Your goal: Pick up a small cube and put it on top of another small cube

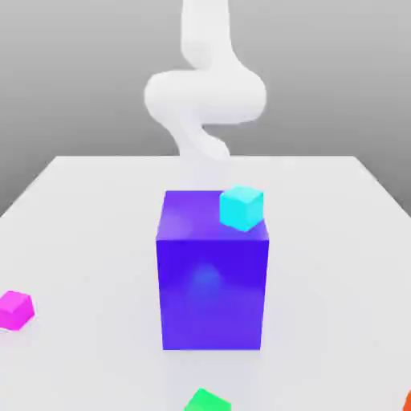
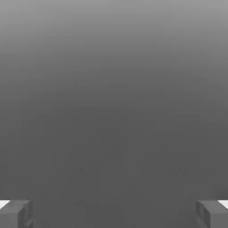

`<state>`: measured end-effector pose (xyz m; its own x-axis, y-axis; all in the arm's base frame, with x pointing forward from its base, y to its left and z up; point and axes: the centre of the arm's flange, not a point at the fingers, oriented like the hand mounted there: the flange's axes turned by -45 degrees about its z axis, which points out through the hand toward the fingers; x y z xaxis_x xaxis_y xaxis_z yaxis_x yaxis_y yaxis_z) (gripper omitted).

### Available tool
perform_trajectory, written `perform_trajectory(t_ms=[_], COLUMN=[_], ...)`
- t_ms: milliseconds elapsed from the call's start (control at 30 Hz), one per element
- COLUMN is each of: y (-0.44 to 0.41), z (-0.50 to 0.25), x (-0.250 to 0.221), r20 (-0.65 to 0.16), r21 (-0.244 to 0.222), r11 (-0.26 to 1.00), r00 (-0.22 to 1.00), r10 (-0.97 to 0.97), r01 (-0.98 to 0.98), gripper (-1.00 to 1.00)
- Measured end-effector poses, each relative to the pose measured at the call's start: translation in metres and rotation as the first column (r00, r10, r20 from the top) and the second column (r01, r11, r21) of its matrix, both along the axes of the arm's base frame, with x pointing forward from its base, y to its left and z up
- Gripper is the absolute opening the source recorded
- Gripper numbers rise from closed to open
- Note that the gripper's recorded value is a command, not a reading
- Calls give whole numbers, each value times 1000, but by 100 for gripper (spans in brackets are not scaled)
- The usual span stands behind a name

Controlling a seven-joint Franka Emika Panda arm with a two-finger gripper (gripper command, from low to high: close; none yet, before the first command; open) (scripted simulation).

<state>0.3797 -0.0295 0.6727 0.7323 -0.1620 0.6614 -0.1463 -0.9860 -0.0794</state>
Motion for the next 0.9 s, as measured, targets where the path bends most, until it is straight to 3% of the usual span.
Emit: perform_trajectory(t_ms=[100, 233, 433, 600, 833, 900], y=[-42, -101, -190, -261, -315, -319], z=[-52, -123, -237, -335, -466, -494], x=[33, 57, 57, 20, -60, -68], r20=[-88, -208, -390, -525, -655, -662], r21=[84, 162, 210, 183, 61, 44], r11=[981, 897, 654, 351, -93, -135], r00=[982, 903, 676, 393, -31, -72], r10=[-170, -376, -625, -755, -755, -746], r01=[177, 411, 726, 918, 994, 990], gripper=[0, 0, 0, 0, 0, 0])
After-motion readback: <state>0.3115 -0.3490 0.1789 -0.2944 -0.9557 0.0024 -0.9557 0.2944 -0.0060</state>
